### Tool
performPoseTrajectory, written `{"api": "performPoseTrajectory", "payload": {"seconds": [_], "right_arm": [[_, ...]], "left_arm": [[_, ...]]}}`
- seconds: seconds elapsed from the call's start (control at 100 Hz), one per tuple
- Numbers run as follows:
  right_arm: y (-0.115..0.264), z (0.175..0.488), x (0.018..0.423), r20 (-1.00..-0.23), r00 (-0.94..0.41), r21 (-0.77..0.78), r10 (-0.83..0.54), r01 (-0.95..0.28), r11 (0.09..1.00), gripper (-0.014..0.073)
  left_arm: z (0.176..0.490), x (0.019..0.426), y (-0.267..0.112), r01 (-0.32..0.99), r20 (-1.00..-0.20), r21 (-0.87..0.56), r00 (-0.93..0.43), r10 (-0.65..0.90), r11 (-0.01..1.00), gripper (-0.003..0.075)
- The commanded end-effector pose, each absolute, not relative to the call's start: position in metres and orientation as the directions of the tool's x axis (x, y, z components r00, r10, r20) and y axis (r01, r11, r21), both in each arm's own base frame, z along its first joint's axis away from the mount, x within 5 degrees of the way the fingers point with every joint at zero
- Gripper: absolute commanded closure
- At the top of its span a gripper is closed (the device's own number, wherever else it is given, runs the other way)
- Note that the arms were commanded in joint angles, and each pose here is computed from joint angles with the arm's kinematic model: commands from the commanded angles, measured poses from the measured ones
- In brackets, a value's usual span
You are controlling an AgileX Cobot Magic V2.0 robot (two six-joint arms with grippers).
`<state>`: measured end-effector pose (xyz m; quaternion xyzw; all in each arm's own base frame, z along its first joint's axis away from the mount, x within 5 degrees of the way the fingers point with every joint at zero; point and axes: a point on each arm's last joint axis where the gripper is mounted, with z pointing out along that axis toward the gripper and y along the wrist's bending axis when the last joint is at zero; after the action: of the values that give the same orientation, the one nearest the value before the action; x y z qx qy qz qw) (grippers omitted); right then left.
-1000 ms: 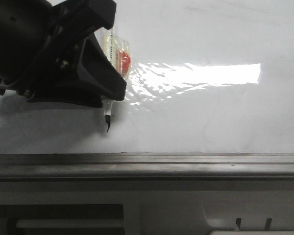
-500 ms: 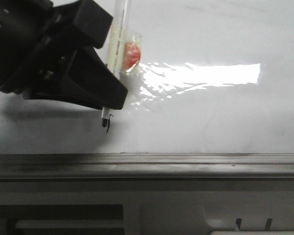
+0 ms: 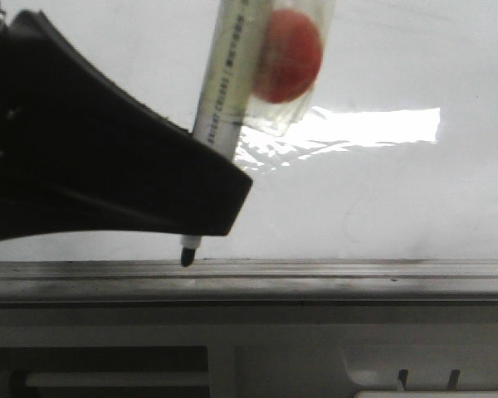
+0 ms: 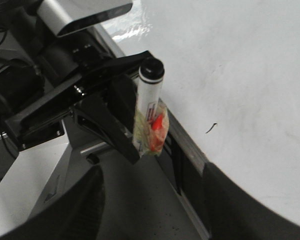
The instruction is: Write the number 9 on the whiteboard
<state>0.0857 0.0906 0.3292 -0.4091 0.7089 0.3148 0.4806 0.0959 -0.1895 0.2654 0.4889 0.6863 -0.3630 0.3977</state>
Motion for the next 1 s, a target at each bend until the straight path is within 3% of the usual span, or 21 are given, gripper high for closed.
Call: {"api": "performPoseTrajectory", "payload": {"seconds": [0.0,0.14,0.27,0.64,0.73,0.86,0.99], "right_arm": [[0.1,0.342,0.093,-0.96,-0.163,0.055,-0.226,-0.906,0.419,0.0208],[0.116,0.338,0.106,-0.969,-0.151,0.079,-0.195,-0.939,0.334,0.0175],[0.125,0.332,0.12,-0.966,-0.186,0.12,-0.178,-0.937,0.328,0.0171],[0.144,0.317,0.134,-0.953,-0.246,0.2,-0.178,-0.95,0.239,0.0187],[0.146,0.315,0.135,-0.95,-0.253,0.205,-0.185,-0.948,0.242,0.03],[0.146,0.315,0.137,-0.949,-0.256,0.205,-0.185,-0.944,0.259,0.0673],[0.146,0.314,0.135,-0.947,-0.26,0.213,-0.19,-0.948,0.236,0.0664]], "left_arm": [[0.279,0.092,-0.195,0.975,-0.934,-0.105,-0.163,0.316,0.194,0.0739],[0.276,0.089,-0.198,0.982,-0.932,-0.126,-0.167,0.322,0.143,0.074],[0.275,0.086,-0.2,0.984,-0.931,-0.143,-0.17,0.324,0.104,0.074],[0.276,0.086,-0.2,0.983,-0.931,-0.15,-0.175,0.32,0.1,0.074],[0.275,0.088,-0.2,0.982,-0.93,-0.143,-0.175,0.323,0.122,0.074],[0.277,0.099,-0.196,0.949,-0.925,-0.162,-0.242,0.292,0.272,0.0708],[0.29,0.102,-0.183,0.906,-0.938,-0.172,-0.27,0.216,0.387,0.053]]}}
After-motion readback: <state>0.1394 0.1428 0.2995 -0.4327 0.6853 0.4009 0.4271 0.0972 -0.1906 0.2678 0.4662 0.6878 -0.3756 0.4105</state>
